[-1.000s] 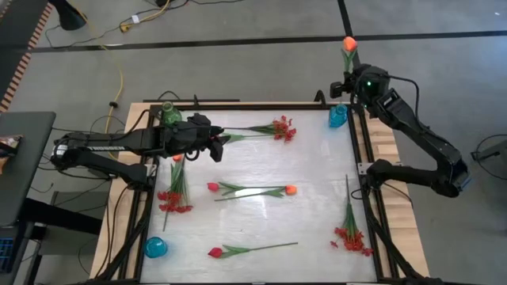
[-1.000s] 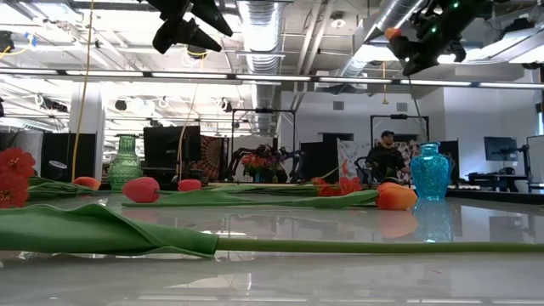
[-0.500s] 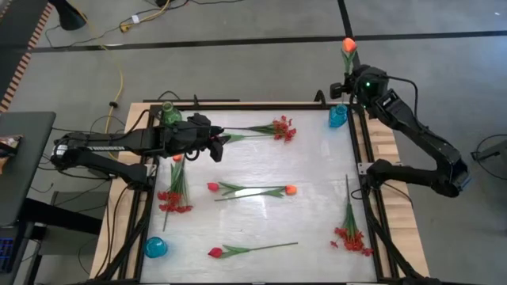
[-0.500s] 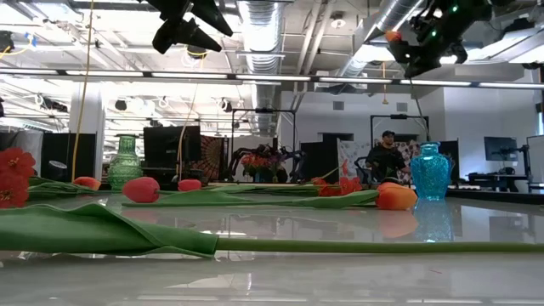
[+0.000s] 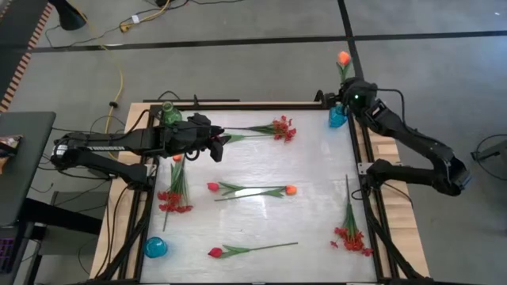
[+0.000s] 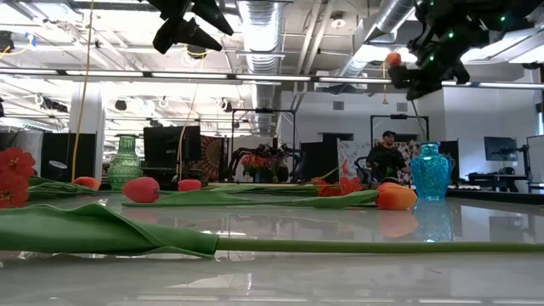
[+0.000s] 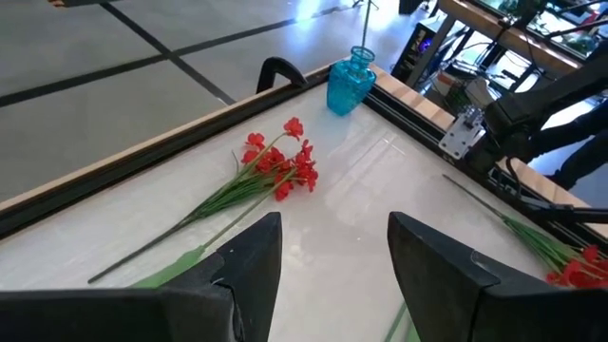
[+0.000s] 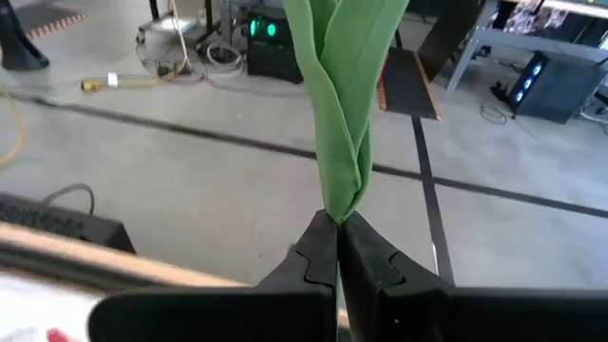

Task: Sort flowers into vase by color
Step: Put the middle right orange tulip into the top blue vase

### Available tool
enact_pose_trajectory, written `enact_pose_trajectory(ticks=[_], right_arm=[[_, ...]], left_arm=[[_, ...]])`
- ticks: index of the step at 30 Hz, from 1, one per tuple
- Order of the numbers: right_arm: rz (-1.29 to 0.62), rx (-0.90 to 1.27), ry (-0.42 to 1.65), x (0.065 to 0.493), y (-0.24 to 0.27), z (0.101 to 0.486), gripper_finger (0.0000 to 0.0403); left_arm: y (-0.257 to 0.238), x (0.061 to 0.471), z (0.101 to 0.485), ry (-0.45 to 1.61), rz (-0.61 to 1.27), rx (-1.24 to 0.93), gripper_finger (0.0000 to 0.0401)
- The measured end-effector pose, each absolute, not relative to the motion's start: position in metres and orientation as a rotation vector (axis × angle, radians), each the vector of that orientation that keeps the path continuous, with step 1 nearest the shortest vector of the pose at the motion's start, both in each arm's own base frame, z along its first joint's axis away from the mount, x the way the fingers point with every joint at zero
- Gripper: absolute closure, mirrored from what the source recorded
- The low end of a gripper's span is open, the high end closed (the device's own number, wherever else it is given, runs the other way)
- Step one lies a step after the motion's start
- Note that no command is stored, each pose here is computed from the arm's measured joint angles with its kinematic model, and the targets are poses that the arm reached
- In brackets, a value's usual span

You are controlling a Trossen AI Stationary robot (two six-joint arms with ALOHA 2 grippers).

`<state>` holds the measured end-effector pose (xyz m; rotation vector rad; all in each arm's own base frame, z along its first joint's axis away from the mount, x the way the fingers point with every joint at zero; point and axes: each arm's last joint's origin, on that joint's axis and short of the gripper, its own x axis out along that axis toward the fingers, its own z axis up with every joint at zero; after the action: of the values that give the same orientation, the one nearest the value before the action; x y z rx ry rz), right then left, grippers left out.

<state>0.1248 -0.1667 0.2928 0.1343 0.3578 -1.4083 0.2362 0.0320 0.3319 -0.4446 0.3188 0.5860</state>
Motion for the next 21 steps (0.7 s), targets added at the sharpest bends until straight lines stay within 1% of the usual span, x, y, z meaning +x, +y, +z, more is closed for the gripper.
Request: enact_pose_trajectory(ticks=[4, 13, 17, 21], right_arm=[[-1.395, 0.133, 0.367, 0.127, -0.165, 0.29, 0.0366], [-1.376, 0.138, 0.461, 0.127, -0.161, 0.283, 0.0324], [-1.374, 0.145, 0.519, 0.124, -0.16, 0.28, 0.0302], [-1.366, 0.151, 0.56, 0.123, -0.158, 0.284, 0.027]], left_arm=[[0.032, 0.236, 0.332, 0.319, 0.586, -0.445, 0.022], [0.032, 0.236, 0.332, 0.321, 0.584, -0.44, 0.022], [0.032, 0.236, 0.332, 0.322, 0.584, -0.437, 0.022], [0.032, 0.236, 0.332, 0.326, 0.58, -0.421, 0.022]])
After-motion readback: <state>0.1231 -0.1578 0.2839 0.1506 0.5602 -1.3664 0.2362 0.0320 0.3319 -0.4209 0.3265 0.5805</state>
